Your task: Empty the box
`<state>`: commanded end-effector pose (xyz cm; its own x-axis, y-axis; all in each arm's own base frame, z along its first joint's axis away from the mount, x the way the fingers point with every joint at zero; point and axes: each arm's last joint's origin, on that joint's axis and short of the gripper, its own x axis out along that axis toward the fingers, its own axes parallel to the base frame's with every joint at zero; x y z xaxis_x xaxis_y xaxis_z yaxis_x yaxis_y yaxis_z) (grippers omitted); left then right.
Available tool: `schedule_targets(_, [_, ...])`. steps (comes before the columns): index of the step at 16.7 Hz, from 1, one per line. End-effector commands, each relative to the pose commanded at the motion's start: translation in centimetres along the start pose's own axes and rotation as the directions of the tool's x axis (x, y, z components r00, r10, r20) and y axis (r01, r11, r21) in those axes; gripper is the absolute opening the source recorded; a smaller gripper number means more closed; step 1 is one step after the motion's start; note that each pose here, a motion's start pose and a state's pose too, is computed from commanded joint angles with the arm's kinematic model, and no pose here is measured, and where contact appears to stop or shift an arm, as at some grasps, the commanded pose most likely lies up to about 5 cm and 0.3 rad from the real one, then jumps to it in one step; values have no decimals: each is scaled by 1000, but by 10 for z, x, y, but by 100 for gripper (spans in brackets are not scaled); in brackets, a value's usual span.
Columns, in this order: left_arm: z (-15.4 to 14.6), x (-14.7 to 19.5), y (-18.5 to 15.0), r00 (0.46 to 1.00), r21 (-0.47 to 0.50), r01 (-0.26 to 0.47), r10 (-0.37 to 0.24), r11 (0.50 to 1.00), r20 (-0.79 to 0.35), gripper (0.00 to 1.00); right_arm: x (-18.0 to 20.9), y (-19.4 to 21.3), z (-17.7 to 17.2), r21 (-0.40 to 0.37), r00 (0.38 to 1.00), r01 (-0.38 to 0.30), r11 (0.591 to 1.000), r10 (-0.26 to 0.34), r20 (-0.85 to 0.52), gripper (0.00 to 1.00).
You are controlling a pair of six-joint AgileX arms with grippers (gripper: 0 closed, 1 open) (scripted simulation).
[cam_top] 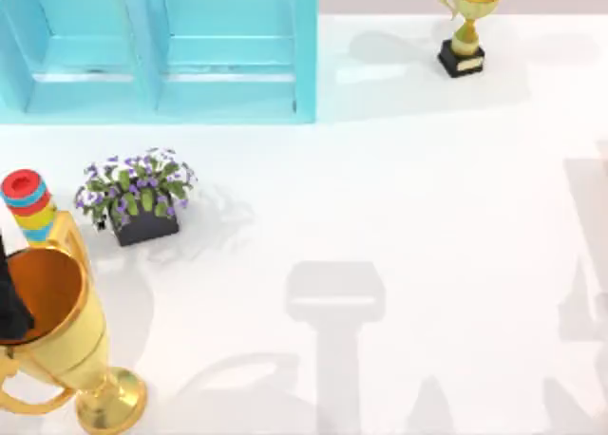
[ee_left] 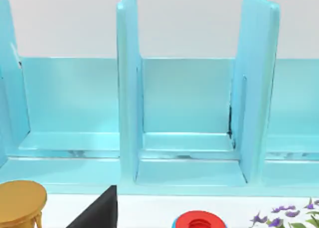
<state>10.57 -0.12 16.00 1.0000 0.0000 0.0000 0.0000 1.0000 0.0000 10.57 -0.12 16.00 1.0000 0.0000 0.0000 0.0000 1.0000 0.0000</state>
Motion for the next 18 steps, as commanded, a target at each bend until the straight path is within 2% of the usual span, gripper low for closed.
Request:
schedule_targets(3, [0, 0, 0, 1000, 0, 0, 0, 1000, 0, 100, 0, -1, 1, -6, 1000, 7, 1000, -7, -10, 100])
schedule_targets(5, [0, 0, 0, 1000, 0, 0, 0, 1000, 0, 100, 1, -4, 6, -35, 997, 35, 999, -37, -60, 100])
schedule_targets(8, [0, 0, 0, 1000, 0, 0, 0, 1000, 0, 100, 5, -11, 26, -99, 975, 86, 991, -104, -195, 100])
schedule_targets(10, [0, 0, 0, 1000, 0, 0, 0, 1000, 0, 100, 11, -18, 46, -140, 937, 108, 984, -148, -317, 100])
schedule_targets(13, [0, 0, 0, 1000, 0, 0, 0, 1000, 0, 100, 31, -30, 76, -181, 824, 108, 978, -190, -534, 100])
schedule_targets(18, [0, 0, 0, 1000, 0, 0, 0, 1000, 0, 100, 79, -62, 89, -187, 558, 73, 980, -195, -806, 100])
